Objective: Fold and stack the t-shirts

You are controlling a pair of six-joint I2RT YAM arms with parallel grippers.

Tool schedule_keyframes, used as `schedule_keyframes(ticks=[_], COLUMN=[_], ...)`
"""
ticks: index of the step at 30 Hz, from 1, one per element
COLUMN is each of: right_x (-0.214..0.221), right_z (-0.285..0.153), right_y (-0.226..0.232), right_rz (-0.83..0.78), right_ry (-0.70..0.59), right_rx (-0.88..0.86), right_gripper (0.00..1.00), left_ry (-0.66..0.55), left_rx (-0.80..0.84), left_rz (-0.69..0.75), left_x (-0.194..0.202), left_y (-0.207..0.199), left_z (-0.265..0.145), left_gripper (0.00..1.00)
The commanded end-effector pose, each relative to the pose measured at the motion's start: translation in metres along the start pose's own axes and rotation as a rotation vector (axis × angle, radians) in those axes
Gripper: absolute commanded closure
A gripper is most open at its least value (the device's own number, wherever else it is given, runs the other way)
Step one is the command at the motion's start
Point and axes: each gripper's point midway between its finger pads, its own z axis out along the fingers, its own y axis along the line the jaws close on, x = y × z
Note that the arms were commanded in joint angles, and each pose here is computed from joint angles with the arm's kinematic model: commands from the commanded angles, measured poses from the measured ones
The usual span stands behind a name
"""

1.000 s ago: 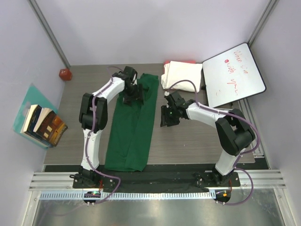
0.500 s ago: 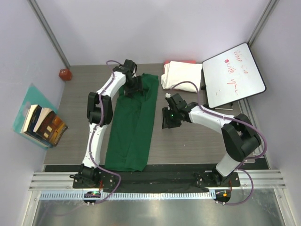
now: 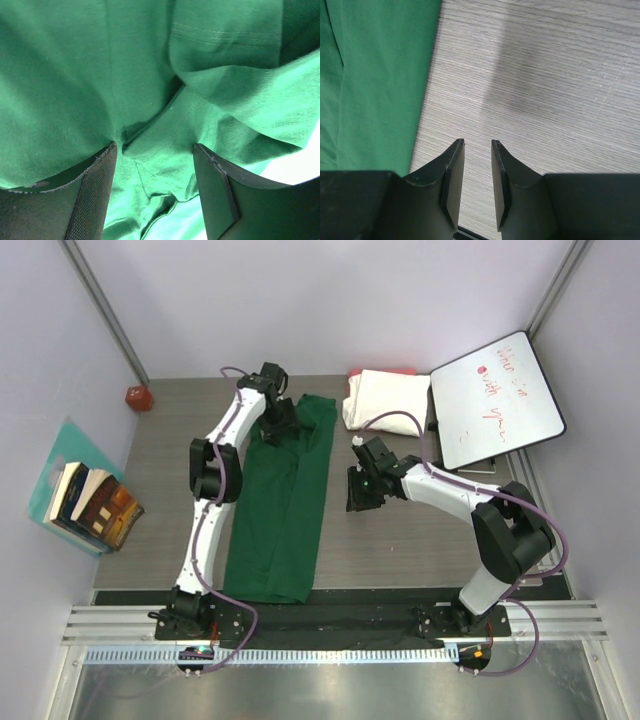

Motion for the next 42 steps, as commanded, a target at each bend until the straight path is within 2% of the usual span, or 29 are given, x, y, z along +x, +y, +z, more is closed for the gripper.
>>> schedule_keyframes(ticks=[1,13,18,22,24,25,26,28,29,30,31,32,33,34,36,37,39,42], right_x=[-0.008,-0.001,0.001,0.002,0.000,0.002,-0.001,0.004,0.001,0.001,0.004,0.003,0.006,0.009,0.014,0.020,0.028,0.041], right_z=[-0.005,0.000,-0.004,-0.005,-0.004,-0.002,-0.001,0.003,0.004,0.004,0.006,0.011,0.012,0.015,0.024,0.025,0.029,0.032], right_y=[0.004,0.004,0.010,0.012,0.018,0.018,0.023,0.030,0.037,0.042,0.047,0.051,0.055,0.059,0.064,0.069,0.076,0.084], right_rz=[0.011,0.032,0.036,0.031,0.032,0.033,0.029,0.033,0.025,0.029,0.024,0.021,0.022,0.018,0.020,0.027,0.020,-0.003], right_ry=[-0.028,-0.006,-0.024,-0.038,-0.046,-0.041,-0.059,-0.040,-0.054,-0.054,-0.049,-0.056,-0.044,-0.035,-0.006,0.019,0.042,0.068], right_rx=[-0.003,-0.018,-0.064,-0.084,-0.115,-0.123,-0.150,-0.189,-0.218,-0.244,-0.263,-0.281,-0.299,-0.313,-0.336,-0.360,-0.381,-0.395], right_gripper=[0.66,0.66,0.57,0.53,0.52,0.52,0.52,0.52,0.51,0.51,0.50,0.50,0.50,0.50,0.50,0.50,0.50,0.50], left_ry=[-0.001,-0.066,-0.086,-0.102,-0.154,-0.136,-0.204,-0.190,-0.224,-0.222,-0.159,-0.202,-0.207,-0.156,-0.231,-0.197,-0.179,-0.089], left_rx=[-0.073,-0.040,0.040,0.158,0.210,0.207,0.249,0.271,0.290,0.280,0.245,0.254,0.232,0.164,0.147,0.113,0.115,0.104], left_rz=[-0.073,-0.171,-0.194,-0.158,-0.137,-0.138,-0.114,-0.094,-0.073,-0.066,-0.083,-0.068,-0.079,-0.102,-0.111,-0.130,-0.148,-0.159], left_x=[-0.013,-0.052,-0.067,-0.069,-0.076,-0.065,-0.075,-0.061,-0.059,-0.051,-0.026,-0.020,-0.012,0.016,0.024,0.044,0.063,0.101], left_y=[0.041,0.072,0.069,0.046,0.036,0.039,0.027,0.028,0.023,0.028,0.043,0.045,0.057,0.081,0.099,0.114,0.123,0.132], left_z=[0.028,0.033,0.035,-0.001,-0.026,-0.026,-0.064,-0.084,-0.115,-0.126,-0.119,-0.147,-0.149,-0.131,-0.155,-0.147,-0.155,-0.149], left_gripper=[0.35,0.34,0.34,0.28,0.27,0.27,0.26,0.25,0.25,0.24,0.25,0.24,0.24,0.24,0.23,0.23,0.22,0.22])
